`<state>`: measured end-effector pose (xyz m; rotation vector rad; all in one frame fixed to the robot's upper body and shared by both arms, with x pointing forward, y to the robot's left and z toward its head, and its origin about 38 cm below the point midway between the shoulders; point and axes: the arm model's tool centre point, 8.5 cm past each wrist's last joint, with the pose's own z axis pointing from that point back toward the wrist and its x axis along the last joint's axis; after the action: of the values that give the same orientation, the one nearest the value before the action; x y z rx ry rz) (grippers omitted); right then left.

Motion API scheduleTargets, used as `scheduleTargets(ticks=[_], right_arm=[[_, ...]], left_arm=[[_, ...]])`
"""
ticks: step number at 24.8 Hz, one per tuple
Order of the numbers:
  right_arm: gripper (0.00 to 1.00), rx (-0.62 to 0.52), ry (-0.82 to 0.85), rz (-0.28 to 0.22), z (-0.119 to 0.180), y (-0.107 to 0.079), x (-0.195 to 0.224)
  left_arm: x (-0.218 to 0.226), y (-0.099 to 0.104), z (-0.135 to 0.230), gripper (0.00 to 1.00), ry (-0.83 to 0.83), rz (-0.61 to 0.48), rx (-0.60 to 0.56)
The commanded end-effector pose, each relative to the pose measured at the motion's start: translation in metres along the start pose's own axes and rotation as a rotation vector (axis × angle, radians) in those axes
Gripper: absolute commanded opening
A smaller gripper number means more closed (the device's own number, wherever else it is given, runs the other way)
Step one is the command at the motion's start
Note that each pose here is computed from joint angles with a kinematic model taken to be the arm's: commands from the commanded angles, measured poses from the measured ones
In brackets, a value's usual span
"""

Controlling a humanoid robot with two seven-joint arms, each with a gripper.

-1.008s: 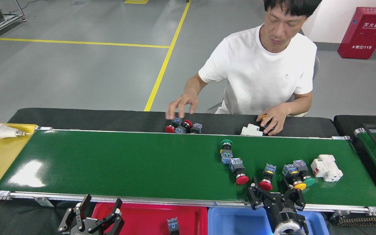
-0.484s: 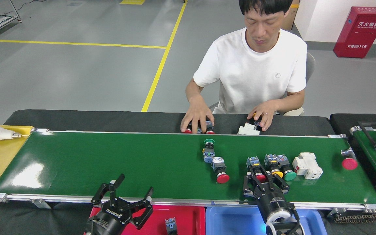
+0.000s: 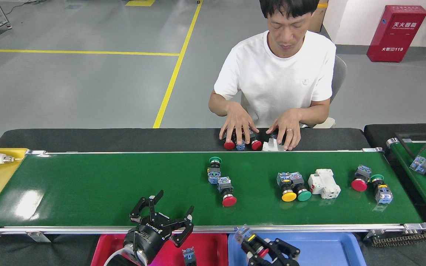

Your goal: Pick switch part from conveyor to tray

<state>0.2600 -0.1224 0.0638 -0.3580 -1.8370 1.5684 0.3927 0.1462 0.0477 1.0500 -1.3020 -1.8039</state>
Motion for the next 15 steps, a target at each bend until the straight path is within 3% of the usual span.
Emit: scheduleTargets(ticks=[1,2,3,4,5,9,15], right_arm=[[0.28,-0.007,-0.076,0.026,-0.008,-0.009,0.006],[0.32,0.015,-0.090,0.029,-0.012,-0.007,0.008],[0.51,0.052,-0.124,0.033,-0.020,-0.003,0.014],[0.81,0.079,-0.146,0.030,-0.027,0.001,0.018],[0.99,0.109,-0.161,0.027,-0.034,0.005,0.020],[1.00,0.136,-0.197,0.020,-0.054,0.011,0.019],[1.00,0.094,-0.165,0.035,-0.057,-0.005,0.005]], left_arm=[[-0.008,0.010,-0.015,1.00,0.028,-0.012,0.014],[-0.008,0.010,-0.021,1.00,0.028,-0.015,0.009],[-0.007,0.012,-0.028,1.00,0.021,-0.022,0.005],[-0.007,0.012,-0.033,1.00,0.020,-0.026,-0.001],[-0.008,0.012,-0.037,1.00,0.024,-0.028,-0.006],[-0.011,0.019,-0.052,1.00,0.024,-0.033,-0.009],[-0.017,0.022,-0.073,1.00,0.034,-0.031,-0.037]])
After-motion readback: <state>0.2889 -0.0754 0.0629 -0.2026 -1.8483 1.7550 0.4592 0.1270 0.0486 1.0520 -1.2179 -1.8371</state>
